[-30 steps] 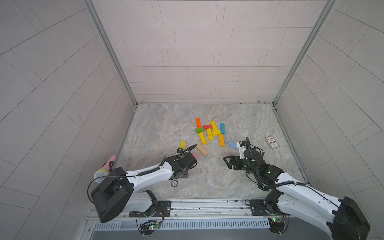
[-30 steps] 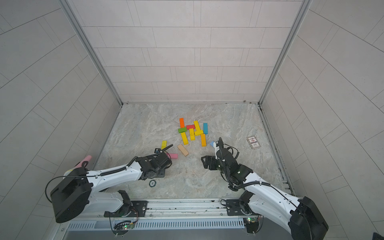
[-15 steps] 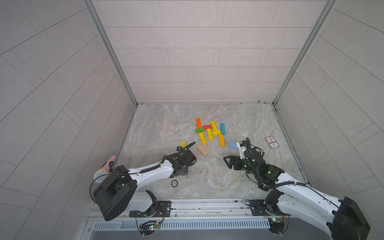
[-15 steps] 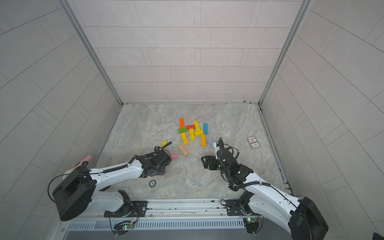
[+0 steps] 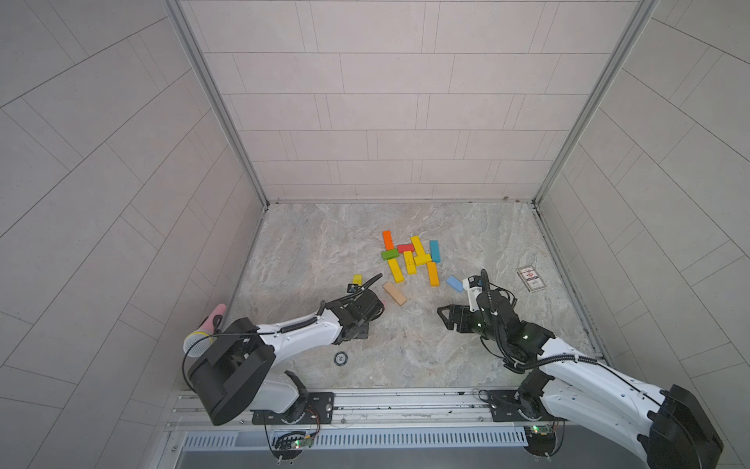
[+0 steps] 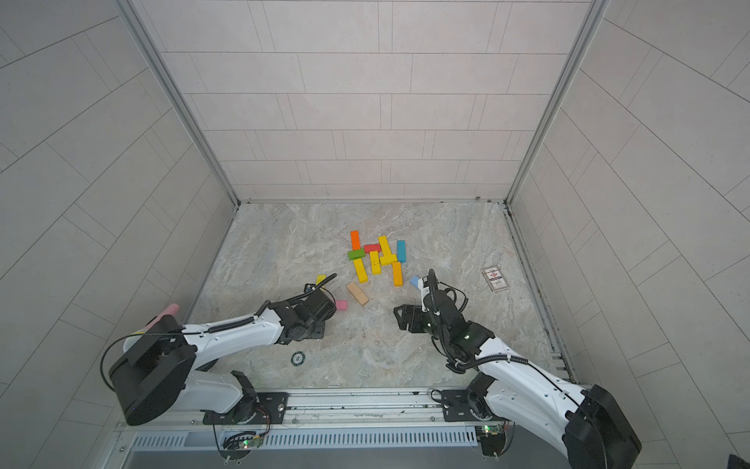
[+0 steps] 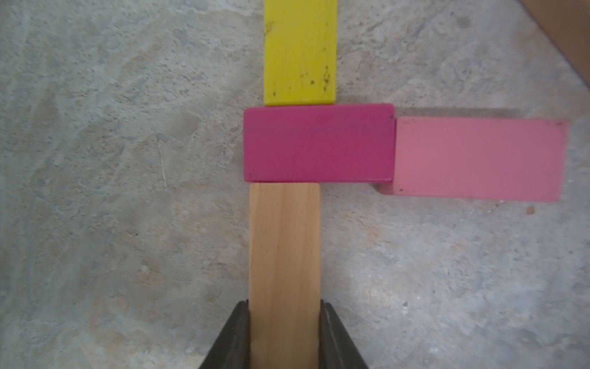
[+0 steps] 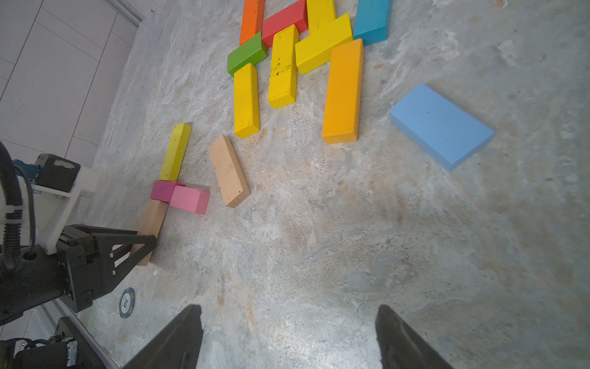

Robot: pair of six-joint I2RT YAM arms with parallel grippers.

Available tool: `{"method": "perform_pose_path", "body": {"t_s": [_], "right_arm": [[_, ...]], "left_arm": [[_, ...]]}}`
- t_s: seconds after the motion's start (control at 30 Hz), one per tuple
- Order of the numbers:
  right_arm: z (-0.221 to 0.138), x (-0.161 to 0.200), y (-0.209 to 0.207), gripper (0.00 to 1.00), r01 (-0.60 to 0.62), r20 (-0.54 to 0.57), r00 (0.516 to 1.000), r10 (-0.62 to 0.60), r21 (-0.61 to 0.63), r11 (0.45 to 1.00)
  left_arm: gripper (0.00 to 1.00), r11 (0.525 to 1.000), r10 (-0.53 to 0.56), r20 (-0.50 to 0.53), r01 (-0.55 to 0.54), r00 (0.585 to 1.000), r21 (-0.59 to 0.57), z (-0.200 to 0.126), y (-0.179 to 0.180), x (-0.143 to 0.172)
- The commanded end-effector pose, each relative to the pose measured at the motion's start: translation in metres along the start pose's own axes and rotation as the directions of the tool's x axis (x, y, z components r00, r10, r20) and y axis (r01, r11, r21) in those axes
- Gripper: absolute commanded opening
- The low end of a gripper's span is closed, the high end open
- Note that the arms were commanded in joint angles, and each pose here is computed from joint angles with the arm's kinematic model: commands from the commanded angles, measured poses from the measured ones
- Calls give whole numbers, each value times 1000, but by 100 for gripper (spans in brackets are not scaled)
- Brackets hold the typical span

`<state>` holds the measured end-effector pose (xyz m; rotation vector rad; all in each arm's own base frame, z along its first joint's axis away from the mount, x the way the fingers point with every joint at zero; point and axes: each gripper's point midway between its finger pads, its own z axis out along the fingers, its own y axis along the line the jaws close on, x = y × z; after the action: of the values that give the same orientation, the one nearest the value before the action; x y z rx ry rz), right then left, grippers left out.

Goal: Assemble the letter h with building blocks
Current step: Assemble the building block at the center of the board.

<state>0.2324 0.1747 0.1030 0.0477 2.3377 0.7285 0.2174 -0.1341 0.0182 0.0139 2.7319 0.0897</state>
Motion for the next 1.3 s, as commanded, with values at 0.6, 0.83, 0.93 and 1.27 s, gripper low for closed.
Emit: {"method": "perform_pose_path", "body": {"t_s": [0.6, 0.83, 0.93, 1.27], "right_arm": [[0, 5, -6, 88, -10, -10, 1000, 10, 9, 1000], [7, 16, 29, 84, 56, -77, 995, -66, -132, 990], [13, 31, 48, 85, 103, -118, 985, -123, -158, 982], [35, 71, 164, 78, 276, -229, 899, -374, -367, 888]], "left_arm": [[59, 998, -29, 28, 28, 999, 48, -25, -1, -13], [72, 968, -151, 295, 81, 943, 237, -139, 12, -70], [83, 960, -184, 397, 77, 899, 270, -184, 33, -80], [87, 950, -211, 488, 60, 847, 306, -236, 77, -63]]}}
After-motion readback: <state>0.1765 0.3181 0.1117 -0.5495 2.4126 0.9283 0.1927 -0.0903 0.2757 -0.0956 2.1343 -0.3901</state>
